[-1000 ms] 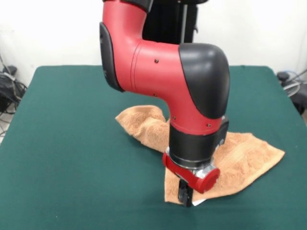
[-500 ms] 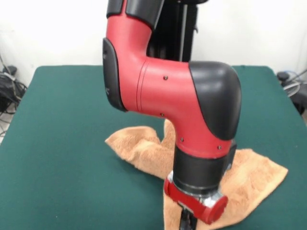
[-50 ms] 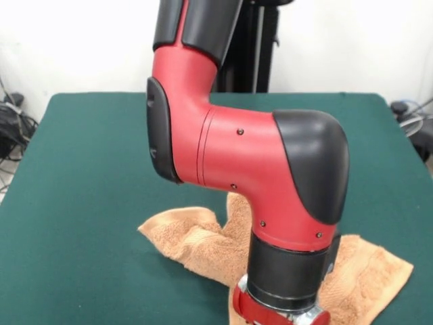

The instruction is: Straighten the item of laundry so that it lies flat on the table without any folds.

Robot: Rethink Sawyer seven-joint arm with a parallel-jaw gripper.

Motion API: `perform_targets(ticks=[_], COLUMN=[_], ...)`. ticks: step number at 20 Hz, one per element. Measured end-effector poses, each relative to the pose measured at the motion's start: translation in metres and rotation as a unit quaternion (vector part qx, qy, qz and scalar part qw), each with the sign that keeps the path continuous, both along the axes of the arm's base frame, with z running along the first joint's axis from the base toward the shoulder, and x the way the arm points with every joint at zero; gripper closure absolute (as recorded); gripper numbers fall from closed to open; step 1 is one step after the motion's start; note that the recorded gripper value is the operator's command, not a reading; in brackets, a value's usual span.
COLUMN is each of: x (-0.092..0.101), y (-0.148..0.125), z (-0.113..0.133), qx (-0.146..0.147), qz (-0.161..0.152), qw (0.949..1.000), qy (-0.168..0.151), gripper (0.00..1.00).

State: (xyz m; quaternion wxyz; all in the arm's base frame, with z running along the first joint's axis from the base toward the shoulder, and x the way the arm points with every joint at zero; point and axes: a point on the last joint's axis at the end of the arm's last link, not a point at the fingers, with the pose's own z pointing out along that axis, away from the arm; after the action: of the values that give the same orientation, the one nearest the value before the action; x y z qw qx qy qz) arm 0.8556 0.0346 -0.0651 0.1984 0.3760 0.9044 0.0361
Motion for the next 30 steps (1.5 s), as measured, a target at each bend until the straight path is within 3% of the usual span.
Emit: perform_targets(ticks=[1, 8, 19, 25, 30], x=[-0.001, -0.006, -0.043, -0.046, -0.04], y=[0.0, 0.001, 0.0, -0.005, -0.009], z=[0.001, 0.017, 0.088, 0.119, 0.141], qx=[0.0, 0.0, 0.007, 0.009, 0.007], qz=[-0.001, -0.003, -0.018, -0.02, -0.021], qw=[1.0, 1.0, 0.9982, 0.9973, 0.998], qy=[0.001, 0.007, 0.056, 0.069, 0.06], gripper=[0.0, 0.0, 0.0, 0.0, 0.0])
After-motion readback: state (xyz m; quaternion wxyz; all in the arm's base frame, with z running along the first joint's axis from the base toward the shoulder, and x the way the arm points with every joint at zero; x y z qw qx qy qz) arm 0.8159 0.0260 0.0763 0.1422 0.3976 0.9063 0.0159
